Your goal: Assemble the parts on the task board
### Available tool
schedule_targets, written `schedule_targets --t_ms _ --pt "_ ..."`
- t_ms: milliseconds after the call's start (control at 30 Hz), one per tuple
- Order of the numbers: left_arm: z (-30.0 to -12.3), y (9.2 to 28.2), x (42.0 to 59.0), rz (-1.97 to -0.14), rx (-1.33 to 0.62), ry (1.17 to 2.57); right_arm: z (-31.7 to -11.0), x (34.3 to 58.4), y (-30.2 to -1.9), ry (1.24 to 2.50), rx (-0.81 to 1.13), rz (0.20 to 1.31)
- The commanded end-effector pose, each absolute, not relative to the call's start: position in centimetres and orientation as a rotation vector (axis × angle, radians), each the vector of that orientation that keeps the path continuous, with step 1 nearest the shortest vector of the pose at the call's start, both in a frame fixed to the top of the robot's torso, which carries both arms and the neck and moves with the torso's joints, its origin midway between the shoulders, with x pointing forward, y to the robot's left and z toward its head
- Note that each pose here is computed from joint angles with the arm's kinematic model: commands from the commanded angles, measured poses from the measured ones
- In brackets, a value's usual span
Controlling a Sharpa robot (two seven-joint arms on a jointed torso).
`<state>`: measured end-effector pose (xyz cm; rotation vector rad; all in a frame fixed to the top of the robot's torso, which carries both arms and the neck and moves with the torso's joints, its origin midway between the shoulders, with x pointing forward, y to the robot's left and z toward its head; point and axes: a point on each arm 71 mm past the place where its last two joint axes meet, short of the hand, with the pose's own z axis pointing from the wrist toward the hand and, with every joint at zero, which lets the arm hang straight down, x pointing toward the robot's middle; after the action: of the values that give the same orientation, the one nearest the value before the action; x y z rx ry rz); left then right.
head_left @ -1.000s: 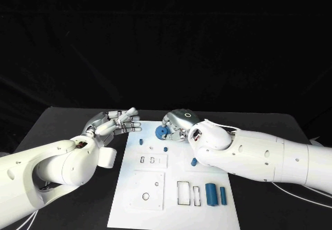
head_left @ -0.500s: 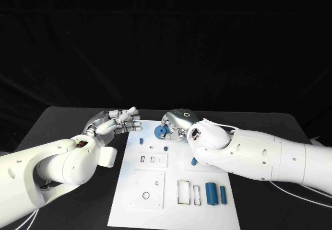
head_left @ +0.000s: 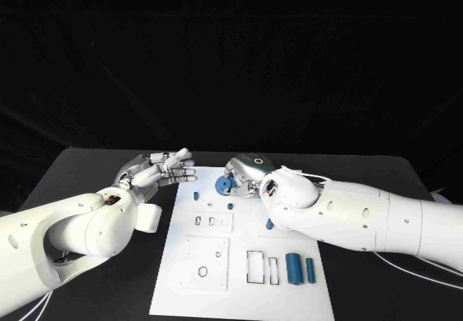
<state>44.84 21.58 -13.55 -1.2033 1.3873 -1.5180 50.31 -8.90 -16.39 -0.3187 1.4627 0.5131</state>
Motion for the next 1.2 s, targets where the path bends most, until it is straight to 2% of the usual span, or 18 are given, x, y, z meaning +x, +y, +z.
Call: schedule_targets --t_ms 33,367,1000,1200 --pt "-13.42 21.36 44.79 -1.542 -1.195 1.395 -16.65 50.25 -8.89 1.478 -0.331 0.503" --pt "-13.43 21.36 44.79 -1.542 -1.196 1.396 -16.65 50.20 -8.91 1.475 -0.327 0.510" --pt "-13.45 21.36 44.78 -1.538 -1.198 1.399 -17.31 50.58 -9.20 1.557 -0.323 0.499" --pt "-13.46 21.38 44.81 -1.537 -1.199 1.399 -16.72 50.22 -9.53 1.483 -0.277 0.550"
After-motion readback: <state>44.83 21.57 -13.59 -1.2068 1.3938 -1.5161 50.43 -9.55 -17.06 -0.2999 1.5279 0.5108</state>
